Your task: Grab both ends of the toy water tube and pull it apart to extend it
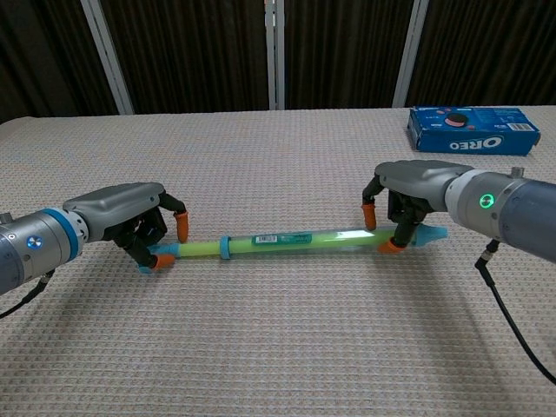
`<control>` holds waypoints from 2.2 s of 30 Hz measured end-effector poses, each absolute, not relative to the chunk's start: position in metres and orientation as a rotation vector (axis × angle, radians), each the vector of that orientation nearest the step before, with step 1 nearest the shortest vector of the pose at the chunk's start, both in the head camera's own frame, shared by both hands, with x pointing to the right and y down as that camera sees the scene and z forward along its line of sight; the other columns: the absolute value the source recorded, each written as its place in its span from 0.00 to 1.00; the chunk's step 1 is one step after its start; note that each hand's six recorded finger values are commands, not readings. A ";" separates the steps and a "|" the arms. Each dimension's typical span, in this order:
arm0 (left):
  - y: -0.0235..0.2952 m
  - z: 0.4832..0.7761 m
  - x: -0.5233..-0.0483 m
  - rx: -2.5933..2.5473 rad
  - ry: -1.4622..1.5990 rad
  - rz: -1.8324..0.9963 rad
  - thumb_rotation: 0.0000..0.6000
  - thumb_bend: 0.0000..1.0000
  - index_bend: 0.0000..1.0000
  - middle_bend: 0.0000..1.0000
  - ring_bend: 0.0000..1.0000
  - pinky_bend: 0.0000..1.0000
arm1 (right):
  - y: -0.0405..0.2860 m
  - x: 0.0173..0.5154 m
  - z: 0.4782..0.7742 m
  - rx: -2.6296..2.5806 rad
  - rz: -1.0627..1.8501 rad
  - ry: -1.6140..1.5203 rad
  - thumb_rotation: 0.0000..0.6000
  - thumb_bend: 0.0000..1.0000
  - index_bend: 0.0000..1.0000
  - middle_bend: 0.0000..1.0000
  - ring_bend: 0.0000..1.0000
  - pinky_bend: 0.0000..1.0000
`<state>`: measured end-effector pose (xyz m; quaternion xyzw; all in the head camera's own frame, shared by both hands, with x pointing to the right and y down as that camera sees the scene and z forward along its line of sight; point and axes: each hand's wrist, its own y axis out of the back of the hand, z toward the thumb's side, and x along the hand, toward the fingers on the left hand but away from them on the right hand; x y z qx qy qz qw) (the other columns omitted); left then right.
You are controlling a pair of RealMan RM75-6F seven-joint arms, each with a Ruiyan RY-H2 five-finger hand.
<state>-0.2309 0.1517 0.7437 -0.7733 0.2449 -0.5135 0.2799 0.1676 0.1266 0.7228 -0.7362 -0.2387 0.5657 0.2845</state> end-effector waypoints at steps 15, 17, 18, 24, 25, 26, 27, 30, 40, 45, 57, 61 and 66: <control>0.152 0.747 -0.231 -2.068 0.655 -1.397 1.00 0.42 0.69 0.85 0.77 0.96 | 0.125 0.171 0.721 -1.961 1.517 -0.643 1.00 0.36 0.66 1.00 1.00 1.00; 0.152 0.746 -0.232 -2.063 0.658 -1.396 1.00 0.42 0.71 0.85 0.77 0.96 | 0.124 0.172 0.721 -1.958 1.517 -0.644 1.00 0.36 0.66 1.00 1.00 1.00; 0.151 0.746 -0.232 -2.061 0.660 -1.396 1.00 0.42 0.72 0.85 0.77 0.96 | 0.124 0.173 0.720 -1.957 1.516 -0.645 1.00 0.36 0.66 1.00 1.00 1.00; 0.145 0.740 -0.237 -2.038 0.671 -1.392 1.00 0.42 0.76 0.85 0.77 0.96 | 0.121 0.180 0.712 -1.948 1.510 -0.657 1.00 0.36 0.66 1.00 1.00 1.00; 0.143 0.738 -0.241 -2.030 0.673 -1.394 1.00 0.42 0.76 0.85 0.77 0.96 | 0.120 0.183 0.709 -1.945 1.509 -0.661 1.00 0.36 0.66 1.00 1.00 1.00; 0.143 0.737 -0.242 -2.026 0.674 -1.395 1.00 0.42 0.77 0.85 0.77 0.96 | 0.119 0.185 0.707 -1.942 1.509 -0.664 1.00 0.36 0.66 1.00 1.00 1.00; 0.141 0.735 -0.245 -2.021 0.676 -1.398 1.00 0.42 0.77 0.85 0.77 0.96 | 0.118 0.188 0.705 -1.938 1.508 -0.666 1.00 0.36 0.66 1.00 1.00 1.00; 0.137 0.732 -0.255 -1.999 0.683 -1.413 1.00 0.42 0.78 0.85 0.77 0.96 | 0.115 0.200 0.698 -1.915 1.511 -0.676 1.00 0.36 0.66 1.00 1.00 1.00; 0.133 0.727 -0.298 -1.950 0.696 -1.485 1.00 0.42 0.78 0.85 0.77 0.96 | 0.106 0.247 0.672 -1.867 1.540 -0.748 1.00 0.36 0.66 1.00 1.00 1.00; 0.133 0.729 -0.307 -1.941 0.696 -1.506 1.00 0.42 0.78 0.85 0.77 0.96 | 0.104 0.258 0.669 -1.857 1.552 -0.767 1.00 0.36 0.66 1.00 1.00 1.00; 0.132 0.736 -0.331 -1.922 0.712 -1.560 1.00 0.42 0.78 0.85 0.77 0.96 | 0.097 0.287 0.662 -1.812 1.587 -0.808 1.00 0.36 0.67 1.00 1.00 1.00; 0.131 0.737 -0.337 -1.919 0.723 -1.571 1.00 0.42 0.78 0.85 0.77 0.96 | 0.095 0.297 0.661 -1.800 1.600 -0.823 1.00 0.36 0.67 1.00 1.00 1.00; 0.130 0.738 -0.343 -1.912 0.729 -1.582 1.00 0.42 0.78 0.85 0.77 0.96 | 0.093 0.305 0.659 -1.786 1.611 -0.837 1.00 0.36 0.67 1.00 1.00 1.00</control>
